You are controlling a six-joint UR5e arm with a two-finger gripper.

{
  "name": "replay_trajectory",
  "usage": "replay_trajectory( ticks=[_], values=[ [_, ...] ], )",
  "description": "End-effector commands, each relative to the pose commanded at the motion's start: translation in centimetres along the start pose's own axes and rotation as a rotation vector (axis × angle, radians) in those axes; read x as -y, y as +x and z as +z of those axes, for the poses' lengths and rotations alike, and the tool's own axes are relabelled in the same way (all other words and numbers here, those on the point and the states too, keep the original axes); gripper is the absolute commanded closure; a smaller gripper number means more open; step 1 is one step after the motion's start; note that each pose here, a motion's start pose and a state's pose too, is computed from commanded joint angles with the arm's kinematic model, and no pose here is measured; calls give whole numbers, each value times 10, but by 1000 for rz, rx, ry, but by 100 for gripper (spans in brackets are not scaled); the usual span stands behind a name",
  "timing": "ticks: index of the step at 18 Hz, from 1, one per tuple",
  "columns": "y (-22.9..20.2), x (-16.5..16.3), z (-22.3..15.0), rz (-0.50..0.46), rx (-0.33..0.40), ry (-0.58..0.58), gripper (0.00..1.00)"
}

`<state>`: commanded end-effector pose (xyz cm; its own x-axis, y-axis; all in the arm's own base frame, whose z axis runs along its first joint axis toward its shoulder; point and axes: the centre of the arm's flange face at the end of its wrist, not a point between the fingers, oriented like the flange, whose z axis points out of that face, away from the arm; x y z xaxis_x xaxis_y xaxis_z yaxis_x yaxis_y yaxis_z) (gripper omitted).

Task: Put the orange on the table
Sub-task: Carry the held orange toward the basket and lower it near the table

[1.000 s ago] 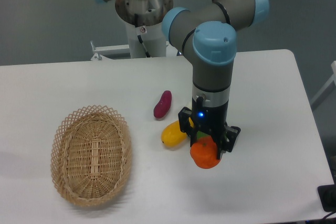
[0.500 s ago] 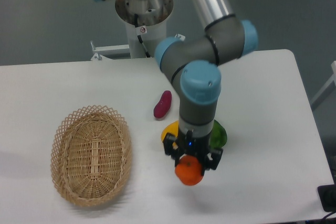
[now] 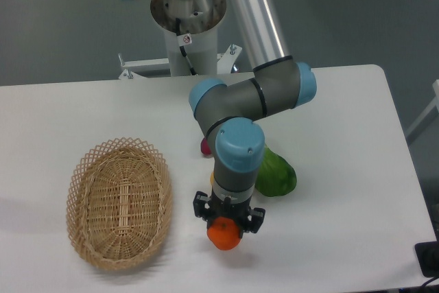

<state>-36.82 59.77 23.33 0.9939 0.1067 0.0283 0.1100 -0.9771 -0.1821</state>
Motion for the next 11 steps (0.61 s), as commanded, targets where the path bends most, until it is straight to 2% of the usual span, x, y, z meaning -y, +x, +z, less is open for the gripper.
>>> replay_trajectory(
  ticks=[11],
  values=[
    [13, -12, 25, 14, -26, -40, 28]
  ],
)
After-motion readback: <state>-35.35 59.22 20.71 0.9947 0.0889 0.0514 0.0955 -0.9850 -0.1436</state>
